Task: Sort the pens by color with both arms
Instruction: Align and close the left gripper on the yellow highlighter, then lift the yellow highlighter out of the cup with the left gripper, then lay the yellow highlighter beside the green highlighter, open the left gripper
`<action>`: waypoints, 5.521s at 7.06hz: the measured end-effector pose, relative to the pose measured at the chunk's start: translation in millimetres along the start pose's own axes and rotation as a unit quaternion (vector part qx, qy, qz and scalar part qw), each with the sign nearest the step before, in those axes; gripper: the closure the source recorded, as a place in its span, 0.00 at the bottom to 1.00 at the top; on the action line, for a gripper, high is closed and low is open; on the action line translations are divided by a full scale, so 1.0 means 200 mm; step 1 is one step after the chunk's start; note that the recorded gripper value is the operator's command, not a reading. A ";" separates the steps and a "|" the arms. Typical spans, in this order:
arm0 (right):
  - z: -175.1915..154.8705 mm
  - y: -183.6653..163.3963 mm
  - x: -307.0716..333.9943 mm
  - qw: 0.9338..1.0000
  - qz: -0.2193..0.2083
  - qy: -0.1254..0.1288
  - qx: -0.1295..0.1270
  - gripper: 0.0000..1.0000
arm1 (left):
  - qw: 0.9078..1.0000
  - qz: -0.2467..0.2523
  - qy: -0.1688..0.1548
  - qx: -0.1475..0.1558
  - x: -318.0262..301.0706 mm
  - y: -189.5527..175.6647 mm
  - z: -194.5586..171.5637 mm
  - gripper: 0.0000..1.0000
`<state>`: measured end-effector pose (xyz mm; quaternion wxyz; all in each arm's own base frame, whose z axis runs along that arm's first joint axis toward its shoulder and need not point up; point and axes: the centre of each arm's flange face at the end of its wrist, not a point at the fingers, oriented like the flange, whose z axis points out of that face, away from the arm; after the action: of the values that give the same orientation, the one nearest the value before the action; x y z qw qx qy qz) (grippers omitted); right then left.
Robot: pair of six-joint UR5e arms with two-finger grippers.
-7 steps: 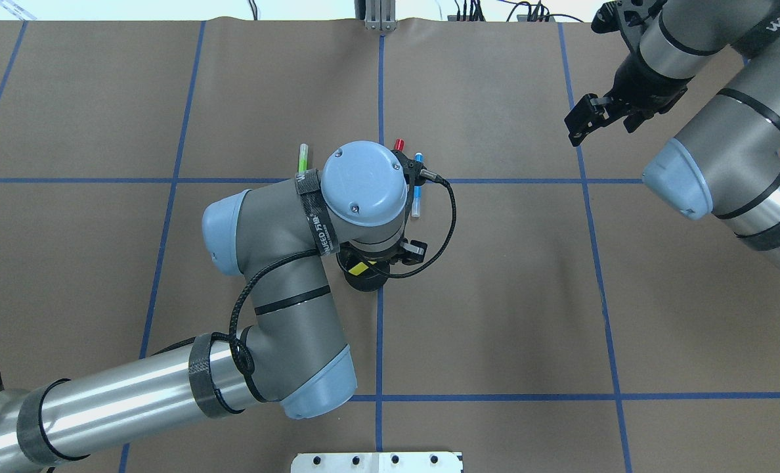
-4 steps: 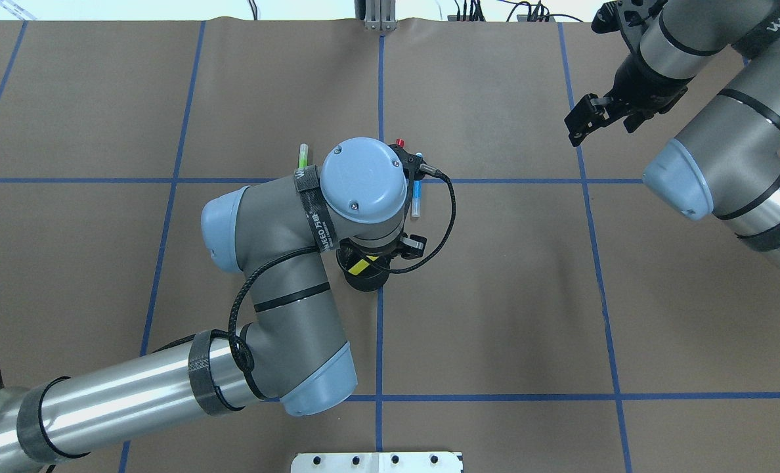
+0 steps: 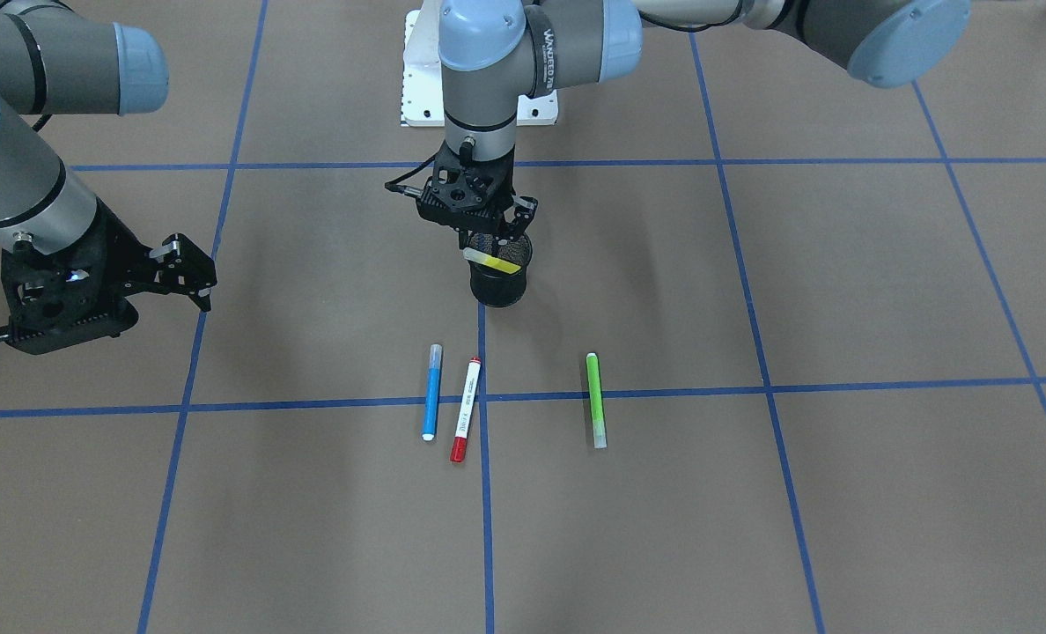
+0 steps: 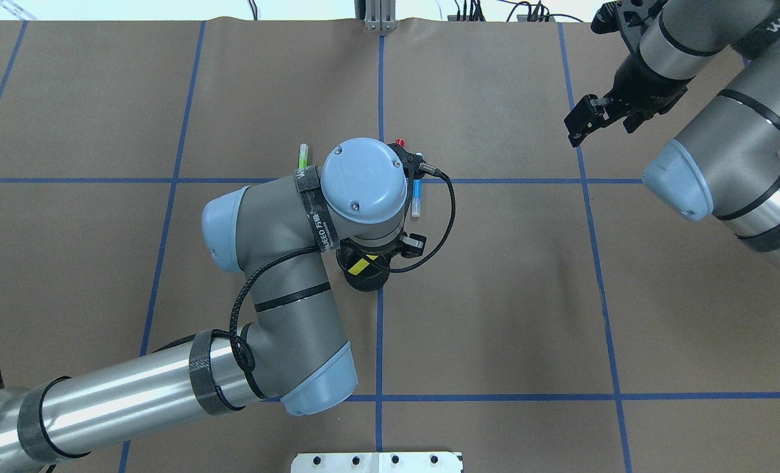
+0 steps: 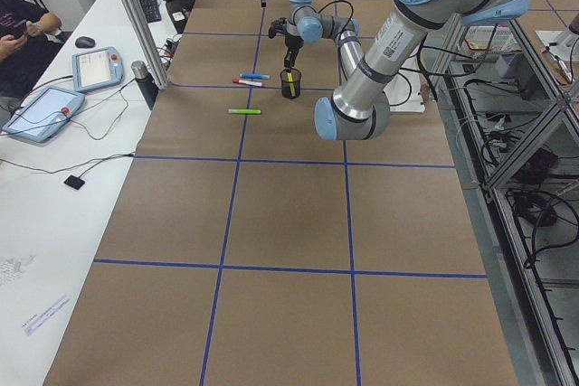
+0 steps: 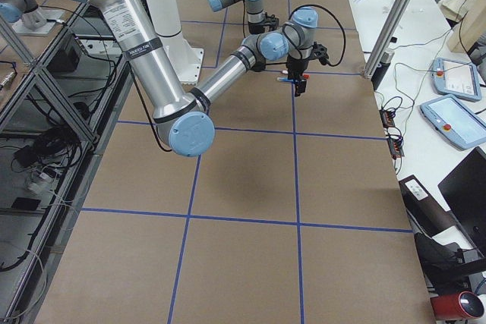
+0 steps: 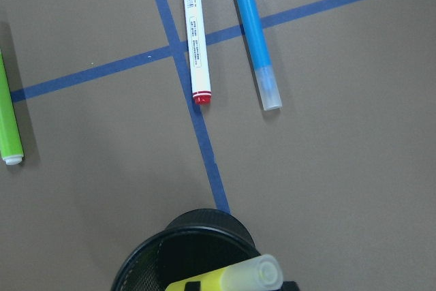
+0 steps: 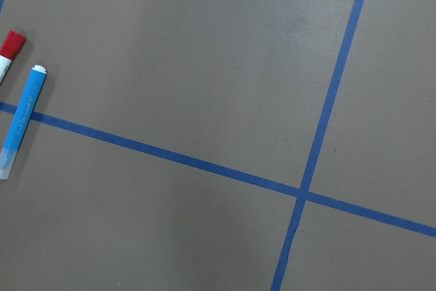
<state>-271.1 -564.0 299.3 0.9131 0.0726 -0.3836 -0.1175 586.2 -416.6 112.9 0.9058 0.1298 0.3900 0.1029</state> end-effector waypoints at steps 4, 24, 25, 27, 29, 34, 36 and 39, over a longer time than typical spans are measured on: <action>0.01 0.00 0.00 1.000 0.000 0.000 -0.001 0.01 | 1.000 0.002 -0.006 0.012 -0.02 -0.03 0.00 0.52; 0.01 0.00 -0.01 1.000 -0.002 -0.001 -0.001 0.01 | 0.998 -0.010 0.024 0.049 -0.17 -0.19 -0.35 1.00; 0.01 0.01 -0.01 1.000 -0.002 -0.001 -0.001 0.01 | 0.998 -0.021 0.034 0.053 -0.25 -0.26 -0.47 1.00; 0.01 0.01 -0.02 1.000 -0.003 -0.001 -0.001 0.01 | 0.996 -0.049 0.051 0.060 -0.45 -0.46 -0.70 1.00; 0.01 0.00 -0.02 1.000 -0.003 -0.001 -0.002 0.01 | 0.995 -0.071 0.033 0.061 -0.75 -0.69 -0.78 1.00; 0.01 0.01 -0.03 1.000 -0.006 -0.002 -0.001 0.01 | 0.994 -0.091 -0.014 -0.062 -1.41 -1.14 -0.28 1.00; 0.01 0.01 -0.04 1.000 -0.007 -0.003 0.000 0.01 | 0.990 -0.103 -0.026 -0.097 -1.47 -1.18 -0.09 1.00; 0.00 0.02 -0.04 1.000 -0.008 -0.004 0.001 0.01 | 0.983 -0.106 -0.037 -0.144 -1.34 -1.06 0.20 1.00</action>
<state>-275.9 -558.8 294.6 0.9106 0.0761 -0.3868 -0.1245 452.2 -699.2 254.6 0.9345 -0.0403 0.3490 0.0568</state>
